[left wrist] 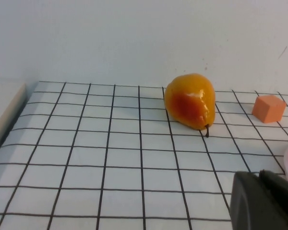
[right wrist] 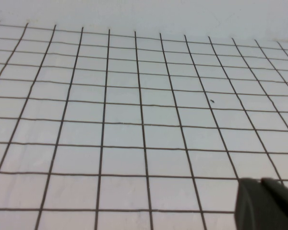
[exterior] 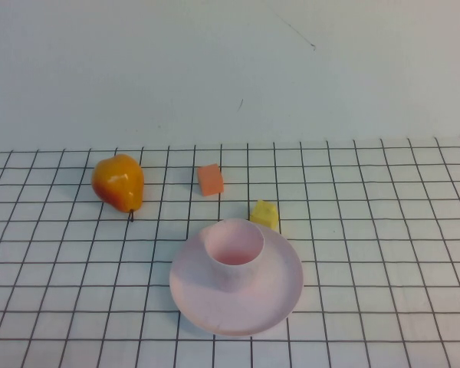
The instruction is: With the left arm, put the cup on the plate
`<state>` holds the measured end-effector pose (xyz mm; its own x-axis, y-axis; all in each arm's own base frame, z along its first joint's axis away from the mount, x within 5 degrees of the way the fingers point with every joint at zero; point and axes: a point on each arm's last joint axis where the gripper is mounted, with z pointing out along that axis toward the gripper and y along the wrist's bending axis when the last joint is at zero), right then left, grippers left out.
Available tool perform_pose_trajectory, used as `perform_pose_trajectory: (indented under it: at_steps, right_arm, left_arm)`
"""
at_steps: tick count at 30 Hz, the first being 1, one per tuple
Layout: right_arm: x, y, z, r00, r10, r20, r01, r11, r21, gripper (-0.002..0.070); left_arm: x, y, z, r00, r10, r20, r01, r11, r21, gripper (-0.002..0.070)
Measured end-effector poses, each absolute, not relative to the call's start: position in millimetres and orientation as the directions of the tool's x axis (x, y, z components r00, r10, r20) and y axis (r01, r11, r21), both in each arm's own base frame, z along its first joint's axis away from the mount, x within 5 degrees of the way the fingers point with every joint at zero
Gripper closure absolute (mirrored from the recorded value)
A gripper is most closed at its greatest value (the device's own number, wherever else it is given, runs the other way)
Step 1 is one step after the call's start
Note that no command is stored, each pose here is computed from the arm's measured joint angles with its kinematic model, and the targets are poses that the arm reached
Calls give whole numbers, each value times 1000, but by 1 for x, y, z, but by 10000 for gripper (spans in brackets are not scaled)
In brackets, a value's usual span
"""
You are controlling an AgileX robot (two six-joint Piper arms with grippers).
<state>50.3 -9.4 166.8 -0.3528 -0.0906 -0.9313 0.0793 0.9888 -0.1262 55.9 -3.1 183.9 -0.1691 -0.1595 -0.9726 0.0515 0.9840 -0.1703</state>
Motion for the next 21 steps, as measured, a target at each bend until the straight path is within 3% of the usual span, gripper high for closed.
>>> perform_pose_trajectory:
  at_steps: [10,21]
  right_arm:
    - [50,-9,167,-353,-91,-931,79,989,-126,678]
    - [50,-9,167,-353,-91,-931,79,989,-126,678]
  left_arm:
    - [53,-7,173,-286,-89,-954,102,987,-122,676]
    - [53,-8,173,-290,-31,-957,129,989,-71,676]
